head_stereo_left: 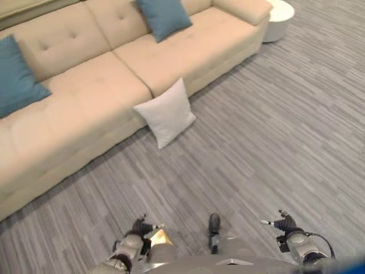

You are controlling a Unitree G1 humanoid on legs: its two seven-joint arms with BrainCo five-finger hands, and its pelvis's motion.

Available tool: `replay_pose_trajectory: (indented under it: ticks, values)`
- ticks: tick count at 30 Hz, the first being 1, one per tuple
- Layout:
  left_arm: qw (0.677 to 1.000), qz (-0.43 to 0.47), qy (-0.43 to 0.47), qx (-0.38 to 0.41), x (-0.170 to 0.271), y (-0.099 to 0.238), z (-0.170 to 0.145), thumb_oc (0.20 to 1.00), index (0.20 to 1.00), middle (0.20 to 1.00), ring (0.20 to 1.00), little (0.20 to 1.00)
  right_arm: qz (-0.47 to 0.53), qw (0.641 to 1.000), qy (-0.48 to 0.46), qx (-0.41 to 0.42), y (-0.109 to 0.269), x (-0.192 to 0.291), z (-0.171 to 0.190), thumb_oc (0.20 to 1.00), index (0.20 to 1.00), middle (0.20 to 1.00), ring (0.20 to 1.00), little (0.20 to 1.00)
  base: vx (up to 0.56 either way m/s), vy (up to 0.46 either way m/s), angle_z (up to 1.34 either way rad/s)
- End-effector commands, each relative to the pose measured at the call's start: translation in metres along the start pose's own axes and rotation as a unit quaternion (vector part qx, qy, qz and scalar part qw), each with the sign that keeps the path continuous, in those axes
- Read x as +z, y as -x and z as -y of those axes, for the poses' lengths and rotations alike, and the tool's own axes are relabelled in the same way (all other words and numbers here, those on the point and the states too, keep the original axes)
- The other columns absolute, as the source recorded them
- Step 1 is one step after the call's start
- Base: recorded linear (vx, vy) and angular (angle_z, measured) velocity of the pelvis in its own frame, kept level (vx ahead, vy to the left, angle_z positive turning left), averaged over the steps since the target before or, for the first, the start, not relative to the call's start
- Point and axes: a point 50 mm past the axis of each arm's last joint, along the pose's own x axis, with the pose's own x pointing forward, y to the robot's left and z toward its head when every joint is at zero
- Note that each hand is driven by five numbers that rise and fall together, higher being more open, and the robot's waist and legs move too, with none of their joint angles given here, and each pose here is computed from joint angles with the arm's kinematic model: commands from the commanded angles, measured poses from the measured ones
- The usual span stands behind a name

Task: Pick up all the scattered cushions and arrange them neatly on the sofa.

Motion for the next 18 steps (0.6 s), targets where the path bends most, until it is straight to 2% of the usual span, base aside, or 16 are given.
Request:
replay_pose_trajectory:
  ticks: [1, 8, 12, 18]
  values:
    - [1.000, -0.013, -0.020, -0.014, -0.009, 0.002, 0.005, 1.000, 1.000, 1.000, 1.000, 1.000, -0.008, 1.000, -0.004, -0.022, 0.000, -0.007, 0.014, 1.000, 1.000, 1.000, 1.000, 1.000, 0.19, -0.114, 0.23]
    - [0.999, -0.020, -0.028, -0.013, -0.015, 0.004, 0.003, 1.000, 1.000, 1.000, 1.000, 1.000, -0.013, 1.000, -0.001, -0.024, 0.000, -0.010, 0.014, 1.000, 1.000, 1.000, 1.000, 1.000, 0.24, 0.004, 0.28]
    - [0.999, -0.042, -0.017, -0.006, -0.029, 0.007, -0.001, 1.000, 1.000, 1.000, 1.000, 1.000, -0.011, 1.000, 0.007, -0.008, 0.001, -0.010, 0.006, 1.000, 1.000, 1.000, 1.000, 1.000, 0.30, 0.120, -0.10]
    - [0.999, -0.034, -0.025, -0.008, -0.024, 0.005, -0.004, 1.000, 1.000, 1.000, 1.000, 1.000, 0.006, 1.000, 0.021, 0.006, 0.000, 0.001, 0.000, 1.000, 1.000, 1.000, 1.000, 1.000, 0.19, 0.146, -0.01]
